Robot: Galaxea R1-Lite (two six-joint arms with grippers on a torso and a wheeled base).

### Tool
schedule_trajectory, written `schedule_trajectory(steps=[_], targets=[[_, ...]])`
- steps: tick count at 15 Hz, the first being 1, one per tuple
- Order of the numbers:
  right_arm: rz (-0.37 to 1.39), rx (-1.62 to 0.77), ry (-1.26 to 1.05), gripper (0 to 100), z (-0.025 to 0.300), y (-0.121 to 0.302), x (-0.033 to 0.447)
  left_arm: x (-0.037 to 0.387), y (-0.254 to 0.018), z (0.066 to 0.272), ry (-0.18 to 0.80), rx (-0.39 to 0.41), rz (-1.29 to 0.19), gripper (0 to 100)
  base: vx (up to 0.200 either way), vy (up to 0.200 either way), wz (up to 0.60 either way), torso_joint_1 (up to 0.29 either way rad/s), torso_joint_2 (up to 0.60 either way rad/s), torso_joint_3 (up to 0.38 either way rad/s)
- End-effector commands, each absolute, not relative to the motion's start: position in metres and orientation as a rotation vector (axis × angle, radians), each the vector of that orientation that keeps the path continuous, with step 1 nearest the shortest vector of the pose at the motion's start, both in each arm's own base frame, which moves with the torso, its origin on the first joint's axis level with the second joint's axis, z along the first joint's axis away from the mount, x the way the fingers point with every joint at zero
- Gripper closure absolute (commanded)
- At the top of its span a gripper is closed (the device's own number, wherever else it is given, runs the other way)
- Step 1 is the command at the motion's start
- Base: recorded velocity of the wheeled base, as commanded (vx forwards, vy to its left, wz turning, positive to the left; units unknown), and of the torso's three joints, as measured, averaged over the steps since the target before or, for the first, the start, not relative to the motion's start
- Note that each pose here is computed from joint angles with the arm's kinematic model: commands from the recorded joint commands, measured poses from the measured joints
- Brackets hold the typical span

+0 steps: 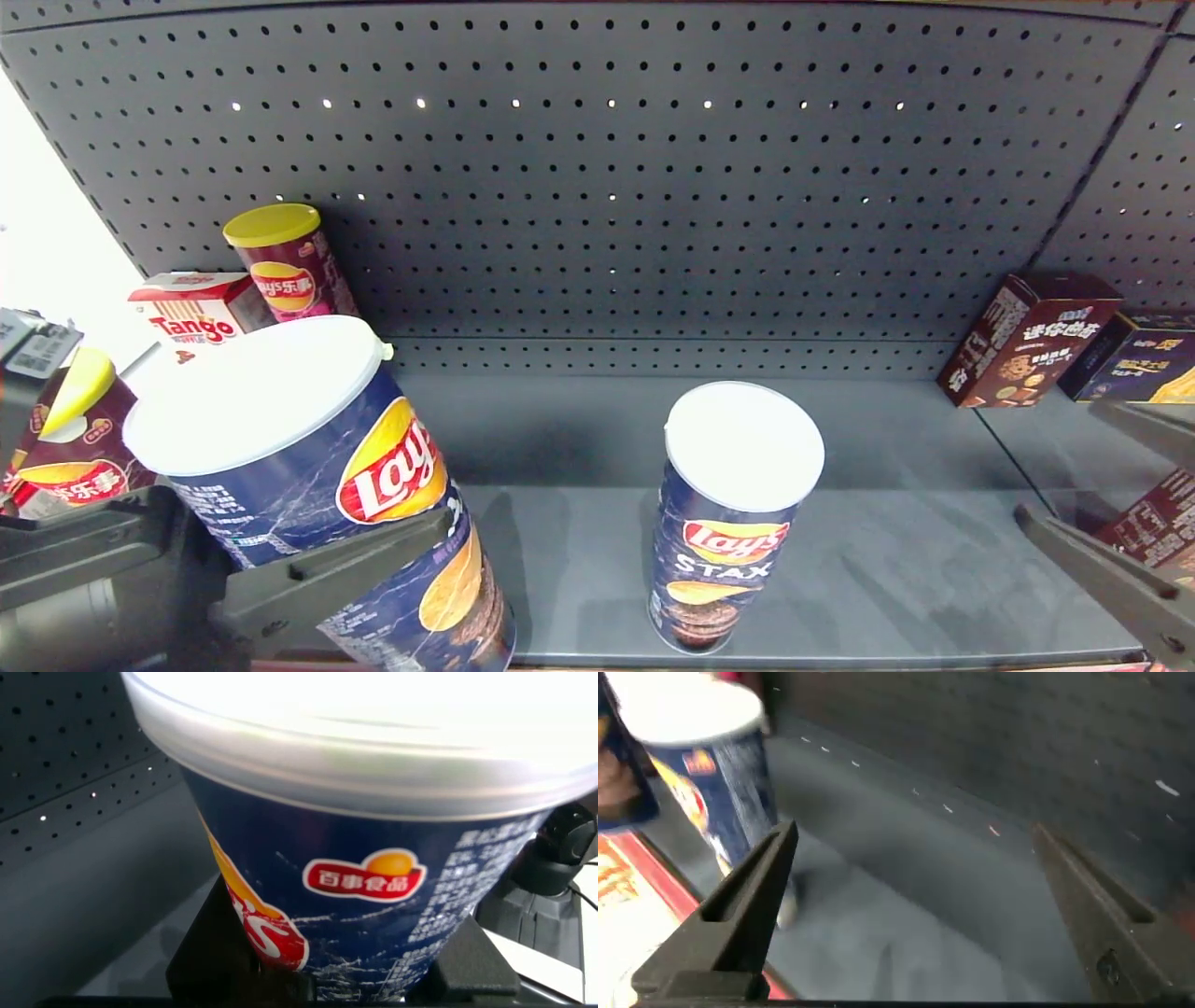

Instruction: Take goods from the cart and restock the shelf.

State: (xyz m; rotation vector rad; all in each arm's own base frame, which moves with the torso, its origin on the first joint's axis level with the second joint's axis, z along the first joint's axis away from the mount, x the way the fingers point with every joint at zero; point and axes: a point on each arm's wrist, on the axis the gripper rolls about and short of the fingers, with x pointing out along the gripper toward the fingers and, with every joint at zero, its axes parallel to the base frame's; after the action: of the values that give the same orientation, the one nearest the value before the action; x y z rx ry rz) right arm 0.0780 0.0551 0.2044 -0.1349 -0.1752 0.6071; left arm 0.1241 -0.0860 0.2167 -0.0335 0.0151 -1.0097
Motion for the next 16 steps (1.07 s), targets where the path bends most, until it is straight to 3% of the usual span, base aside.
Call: schedule_trajectory(steps=[1, 2, 7, 8, 16], targets=[[0.565, -0.124, -0.196, 0, 0.18, 0.03, 0.044, 0.125, -0.086, 0.216, 0.017, -0.034, -1.009, 100, 0.0, 0.0, 0.0, 0.0, 0.0, 0.0], [0.568, -0.136, -0.146, 0, 0.15, 0.018, 0.027, 0.125, -0.087, 0.216, 0.019, -0.032, -1.011, 100, 0.0, 0.0, 0.0, 0.0, 0.0, 0.0], [0.587, -0.128, -0.03, 0, 0.106, 0.001, 0.003, 0.123, -0.086, 0.211, 0.035, -0.033, -1.014, 100, 0.0, 0.0, 0.0, 0.0, 0.0, 0.0], [0.595, -0.131, -0.001, 0, 0.084, -0.009, -0.012, 0.123, -0.086, 0.209, 0.04, -0.031, -1.013, 100, 0.0, 0.0, 0.0, 0.0, 0.0, 0.0], [0.695, -0.063, -0.019, 0, 0.083, -0.017, -0.02, 0.121, -0.085, 0.203, 0.064, -0.03, -1.016, 100, 0.0, 0.0, 0.0, 0.0, 0.0, 0.0]])
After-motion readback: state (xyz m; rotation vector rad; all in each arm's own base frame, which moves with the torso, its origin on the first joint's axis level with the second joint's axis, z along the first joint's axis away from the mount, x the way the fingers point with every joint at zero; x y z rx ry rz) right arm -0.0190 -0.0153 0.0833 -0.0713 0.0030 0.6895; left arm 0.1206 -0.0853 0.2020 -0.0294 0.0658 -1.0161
